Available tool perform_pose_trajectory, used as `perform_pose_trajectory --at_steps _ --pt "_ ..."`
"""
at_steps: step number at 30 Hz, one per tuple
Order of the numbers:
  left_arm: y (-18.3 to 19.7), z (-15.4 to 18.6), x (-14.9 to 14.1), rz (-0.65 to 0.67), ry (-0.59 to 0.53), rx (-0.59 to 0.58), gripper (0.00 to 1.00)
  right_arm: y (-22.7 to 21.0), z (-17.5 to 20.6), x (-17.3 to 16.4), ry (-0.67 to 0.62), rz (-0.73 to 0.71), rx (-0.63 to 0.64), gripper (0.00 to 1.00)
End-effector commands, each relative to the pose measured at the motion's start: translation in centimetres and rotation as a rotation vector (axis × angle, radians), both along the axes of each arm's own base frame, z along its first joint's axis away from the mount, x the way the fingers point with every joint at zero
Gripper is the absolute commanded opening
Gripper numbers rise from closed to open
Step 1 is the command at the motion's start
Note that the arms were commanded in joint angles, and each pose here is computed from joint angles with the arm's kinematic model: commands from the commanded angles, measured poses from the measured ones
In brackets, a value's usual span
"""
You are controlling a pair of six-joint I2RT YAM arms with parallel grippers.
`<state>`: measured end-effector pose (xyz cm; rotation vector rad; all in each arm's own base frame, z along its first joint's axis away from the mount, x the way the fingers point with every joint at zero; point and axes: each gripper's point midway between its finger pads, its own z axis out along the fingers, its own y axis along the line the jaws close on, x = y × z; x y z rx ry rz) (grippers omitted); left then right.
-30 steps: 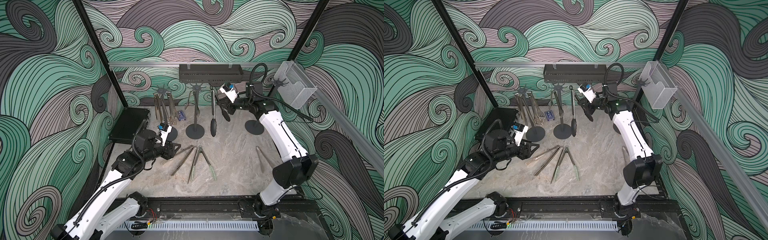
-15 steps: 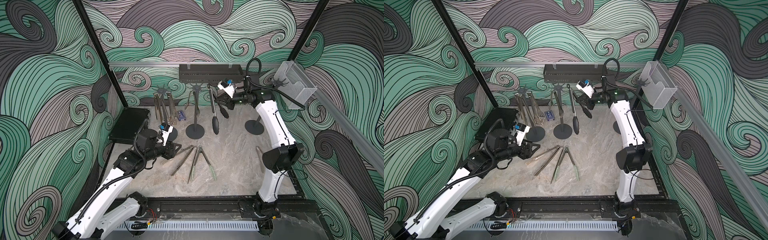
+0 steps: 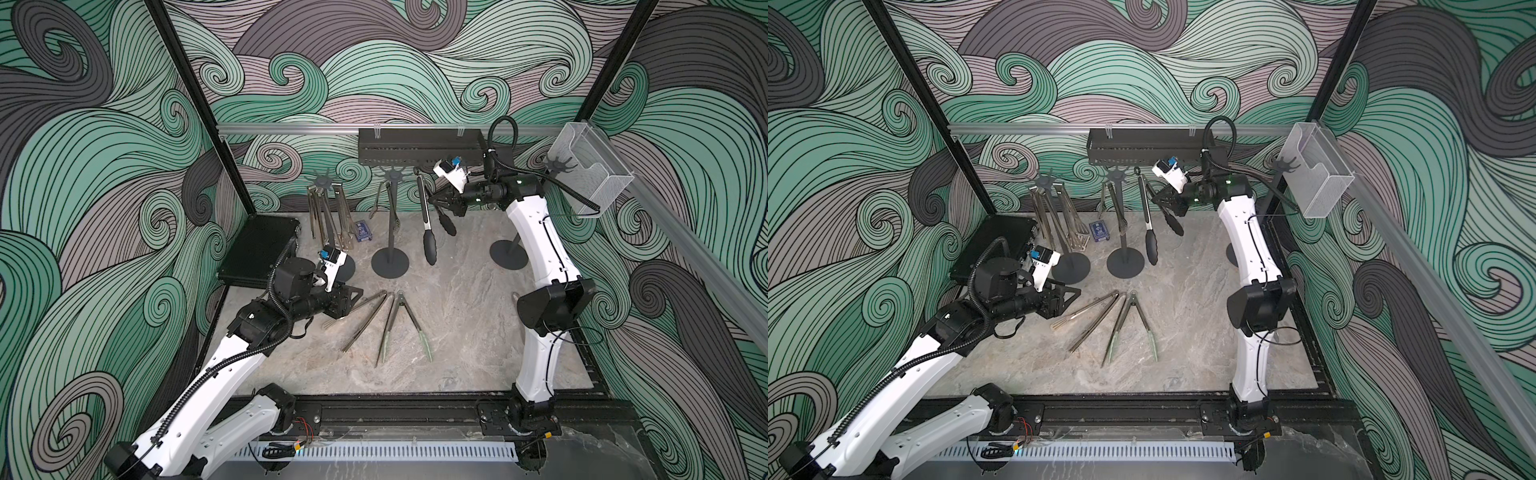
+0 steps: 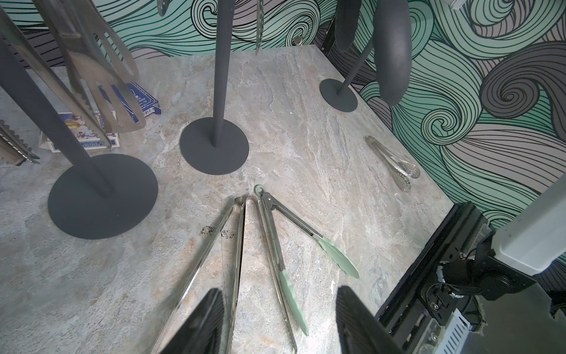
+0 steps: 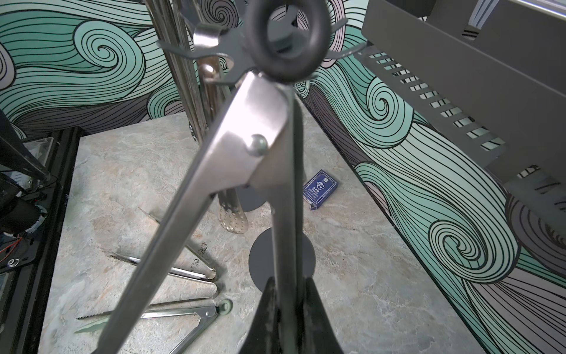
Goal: Hang food tongs on kitchen utensil racks
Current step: Hang the food tongs on the rack.
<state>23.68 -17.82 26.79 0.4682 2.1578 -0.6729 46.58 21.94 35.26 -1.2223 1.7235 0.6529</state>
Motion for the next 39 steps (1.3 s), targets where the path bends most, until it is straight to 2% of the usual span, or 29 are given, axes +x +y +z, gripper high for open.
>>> perform_pose_trajectory --at_steps 1,39 --pt "-0.3 0.2 -0.1 -0.021 -0.014 0.000 0.59 0.1 0.4 -0.2 0.022 0.013 0.026 0.00" --pt "-0.4 -0.3 -0.2 -0.023 -0.003 -0.001 0.59 2.9 -2.6 0.3 0.095 0.056 0.009 0.00"
